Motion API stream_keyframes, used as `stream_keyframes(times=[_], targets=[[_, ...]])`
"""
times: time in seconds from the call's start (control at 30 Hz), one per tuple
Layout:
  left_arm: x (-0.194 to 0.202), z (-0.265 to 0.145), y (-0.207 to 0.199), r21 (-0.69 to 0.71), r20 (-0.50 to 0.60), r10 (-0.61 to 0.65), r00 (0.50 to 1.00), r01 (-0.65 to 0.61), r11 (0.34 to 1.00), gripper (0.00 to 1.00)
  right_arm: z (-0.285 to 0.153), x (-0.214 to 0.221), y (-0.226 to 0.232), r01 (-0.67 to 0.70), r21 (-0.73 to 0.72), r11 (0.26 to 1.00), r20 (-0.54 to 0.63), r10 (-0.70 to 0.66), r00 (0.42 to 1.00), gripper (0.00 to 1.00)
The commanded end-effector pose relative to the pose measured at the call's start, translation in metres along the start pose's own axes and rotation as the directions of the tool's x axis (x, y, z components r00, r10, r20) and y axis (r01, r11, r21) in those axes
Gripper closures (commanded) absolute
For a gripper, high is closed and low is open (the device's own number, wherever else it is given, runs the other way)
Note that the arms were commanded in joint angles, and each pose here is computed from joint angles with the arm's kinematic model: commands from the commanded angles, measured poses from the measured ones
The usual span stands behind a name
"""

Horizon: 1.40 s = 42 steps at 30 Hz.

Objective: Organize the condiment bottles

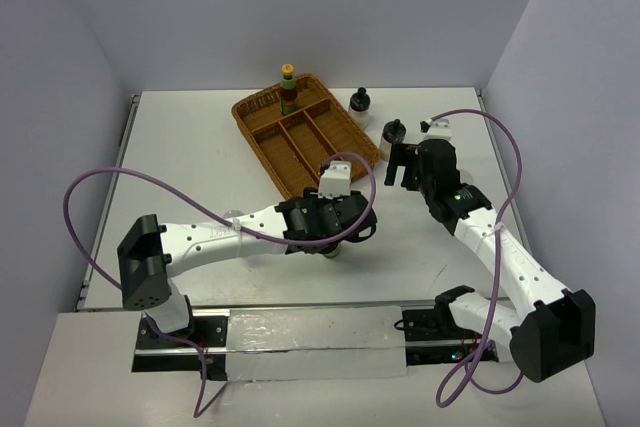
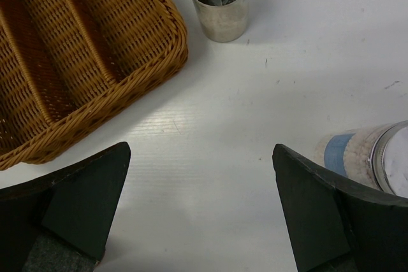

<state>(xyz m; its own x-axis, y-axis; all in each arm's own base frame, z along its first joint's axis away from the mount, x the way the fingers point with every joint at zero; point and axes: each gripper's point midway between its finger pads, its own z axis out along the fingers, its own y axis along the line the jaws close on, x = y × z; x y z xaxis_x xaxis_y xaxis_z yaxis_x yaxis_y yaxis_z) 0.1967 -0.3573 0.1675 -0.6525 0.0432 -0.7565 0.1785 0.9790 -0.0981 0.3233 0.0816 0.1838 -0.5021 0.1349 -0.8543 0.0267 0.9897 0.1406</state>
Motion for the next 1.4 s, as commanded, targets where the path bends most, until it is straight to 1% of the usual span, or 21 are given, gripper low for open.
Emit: stream_keyframes(times=[0.0,0.17,0.23,0.3,0.37,0.4,0.57,0.73,0.87,0.93,1.0,1.07,1.2,1.27,1.3,1.37], targets=[[-0.013,-0.004,-0.005,-0.014,0.038,-0.021,0.999,0.021,1.0,0.3,-0.001,-0.022,0.008,-0.015,-0.028,0.999,0.062,0.017,0.998,0.0],[-0.01,-0.001,-0.005,-0.019,0.029,-0.011,1.0,0.011,1.0,0.34,-0.001,-0.023,0.009,-0.015,-0.035,0.999,0.062,0.017,0.998,0.0],[-0.009,-0.001,-0.005,-0.024,0.027,-0.008,1.0,0.009,1.0,0.38,-0.001,-0.022,0.009,-0.015,-0.034,0.999,0.058,0.017,0.998,0.0],[-0.009,0.0,-0.004,-0.033,0.028,-0.005,1.0,0.005,0.999,0.47,-0.001,-0.023,0.01,-0.015,-0.036,0.999,0.059,0.017,0.998,0.0],[-0.011,0.0,-0.003,-0.044,0.03,0.001,1.0,0.0,0.999,0.61,-0.001,-0.023,0.01,-0.014,-0.039,0.999,0.058,0.017,0.998,0.0],[-0.012,0.0,-0.002,-0.052,0.033,0.003,0.999,-0.002,0.999,0.67,-0.001,-0.023,0.011,-0.014,-0.042,0.999,0.058,0.017,0.998,0.0],[-0.019,-0.002,0.002,-0.075,0.055,0.008,0.998,-0.004,0.997,0.88,-0.001,-0.024,0.014,-0.015,-0.058,0.998,0.058,0.018,0.998,0.0],[-0.026,-0.007,0.007,-0.091,0.072,0.007,0.997,0.0,0.996,0.9,0.001,-0.023,0.015,-0.013,-0.062,0.998,0.052,0.017,0.998,0.0],[-0.044,-0.021,0.007,-0.062,0.109,-0.007,0.994,0.014,0.998,0.9,0.001,-0.024,0.016,-0.014,-0.064,0.998,0.053,0.017,0.998,0.0],[-0.066,-0.035,0.007,-0.026,0.155,-0.023,0.988,0.028,0.999,0.9,0.0,-0.025,0.015,-0.015,-0.061,0.998,0.057,0.019,0.998,0.0],[-0.081,-0.042,0.006,0.011,0.162,-0.004,0.987,0.002,1.0,0.9,-0.001,-0.026,0.015,-0.015,-0.061,0.998,0.061,0.019,0.998,0.0],[-0.102,-0.046,0.009,0.04,0.169,-0.024,0.985,0.018,0.999,0.9,-0.002,-0.026,0.015,-0.015,-0.06,0.998,0.062,0.019,0.998,0.0],[-0.149,-0.057,0.027,0.04,0.23,-0.079,0.97,0.072,0.997,0.9,-0.003,-0.026,0.014,-0.016,-0.06,0.998,0.065,0.02,0.998,0.0],[-0.17,-0.058,0.038,0.03,0.278,-0.083,0.957,0.077,0.997,0.9,-0.004,-0.027,0.013,-0.018,-0.059,0.998,0.07,0.022,0.997,0.0],[-0.184,-0.056,0.044,0.028,0.304,-0.109,0.946,0.105,0.994,0.9,-0.004,-0.028,0.014,-0.017,-0.06,0.998,0.071,0.022,0.997,0.0],[-0.2,-0.055,0.054,0.017,0.329,-0.115,0.937,0.116,0.993,0.9,-0.004,-0.028,0.014,-0.017,-0.06,0.998,0.069,0.021,0.997,0.0]])
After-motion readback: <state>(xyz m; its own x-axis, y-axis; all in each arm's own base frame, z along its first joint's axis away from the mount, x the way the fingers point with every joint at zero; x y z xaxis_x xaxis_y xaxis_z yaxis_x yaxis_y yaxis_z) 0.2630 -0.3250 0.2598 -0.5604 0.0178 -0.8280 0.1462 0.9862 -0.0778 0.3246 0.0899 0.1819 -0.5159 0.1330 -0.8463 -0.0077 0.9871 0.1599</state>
